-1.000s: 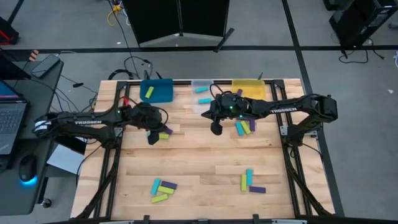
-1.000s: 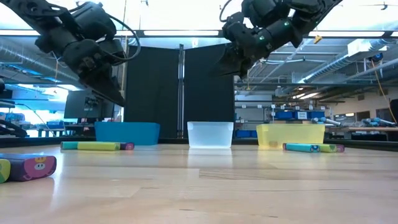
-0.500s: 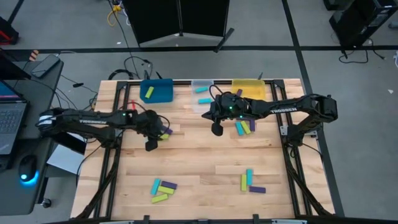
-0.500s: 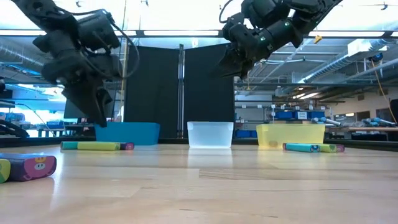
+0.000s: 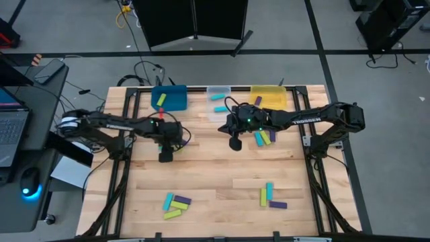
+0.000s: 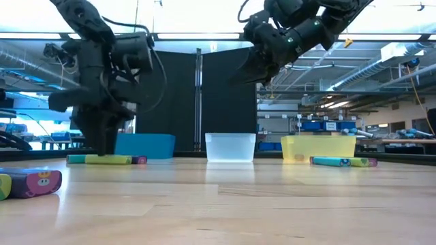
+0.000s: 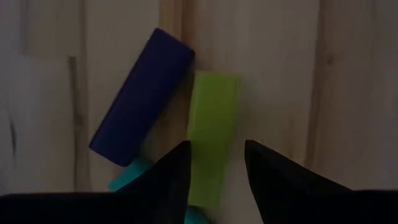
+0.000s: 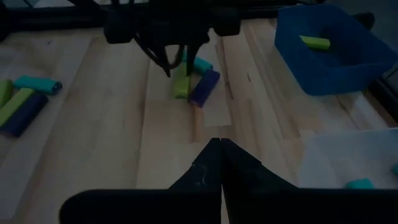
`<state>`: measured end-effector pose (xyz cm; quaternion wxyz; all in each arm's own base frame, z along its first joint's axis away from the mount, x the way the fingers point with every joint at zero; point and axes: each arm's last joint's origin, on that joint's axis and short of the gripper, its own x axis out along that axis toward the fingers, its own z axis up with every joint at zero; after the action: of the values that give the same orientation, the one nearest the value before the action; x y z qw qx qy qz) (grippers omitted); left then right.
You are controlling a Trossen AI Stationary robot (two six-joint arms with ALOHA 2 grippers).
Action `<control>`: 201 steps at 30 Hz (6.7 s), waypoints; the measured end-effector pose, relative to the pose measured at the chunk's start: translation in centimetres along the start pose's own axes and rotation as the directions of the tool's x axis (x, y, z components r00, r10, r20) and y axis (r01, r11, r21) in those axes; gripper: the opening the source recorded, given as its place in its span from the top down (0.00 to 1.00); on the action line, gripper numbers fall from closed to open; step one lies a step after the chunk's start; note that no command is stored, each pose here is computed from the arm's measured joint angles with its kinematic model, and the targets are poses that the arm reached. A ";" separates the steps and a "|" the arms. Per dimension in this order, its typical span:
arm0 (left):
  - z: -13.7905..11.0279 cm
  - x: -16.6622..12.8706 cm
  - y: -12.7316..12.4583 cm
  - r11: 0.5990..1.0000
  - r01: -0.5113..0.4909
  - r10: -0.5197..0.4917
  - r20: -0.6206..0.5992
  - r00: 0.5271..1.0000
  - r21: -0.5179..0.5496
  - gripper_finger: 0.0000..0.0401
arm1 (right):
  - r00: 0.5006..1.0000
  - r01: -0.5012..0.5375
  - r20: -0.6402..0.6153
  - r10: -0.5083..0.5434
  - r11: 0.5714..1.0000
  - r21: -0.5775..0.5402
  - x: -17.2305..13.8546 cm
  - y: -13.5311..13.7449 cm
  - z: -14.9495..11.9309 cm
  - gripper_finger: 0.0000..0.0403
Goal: Sort blocks
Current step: Put the green block into the blue bin, then put the violet block into the yellow bin
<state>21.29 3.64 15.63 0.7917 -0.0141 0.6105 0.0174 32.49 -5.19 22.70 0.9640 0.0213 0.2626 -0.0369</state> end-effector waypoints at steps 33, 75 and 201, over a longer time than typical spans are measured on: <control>1.4 0.7 -1.7 0.997 -0.025 0.019 -0.074 0.997 -0.079 0.74 | 1.000 0.008 -0.003 -0.008 1.000 -0.023 0.0 0.0 0.0 0.98; -2.4 -2.1 22.9 0.443 -0.251 0.299 -0.122 0.946 -0.861 0.74 | 0.999 -0.044 -0.031 0.042 0.998 -0.051 0.1 2.0 -0.3 0.98; 2.7 -3.4 5.0 0.924 -0.190 0.383 0.774 0.504 -0.333 0.72 | 0.658 0.301 -0.730 -0.186 0.953 0.028 -7.6 -7.6 -7.3 0.57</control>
<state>22.82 8.68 19.60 0.9639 0.0163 0.1549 0.2159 21.66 -11.89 20.14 0.7654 0.0695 0.6158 -0.1736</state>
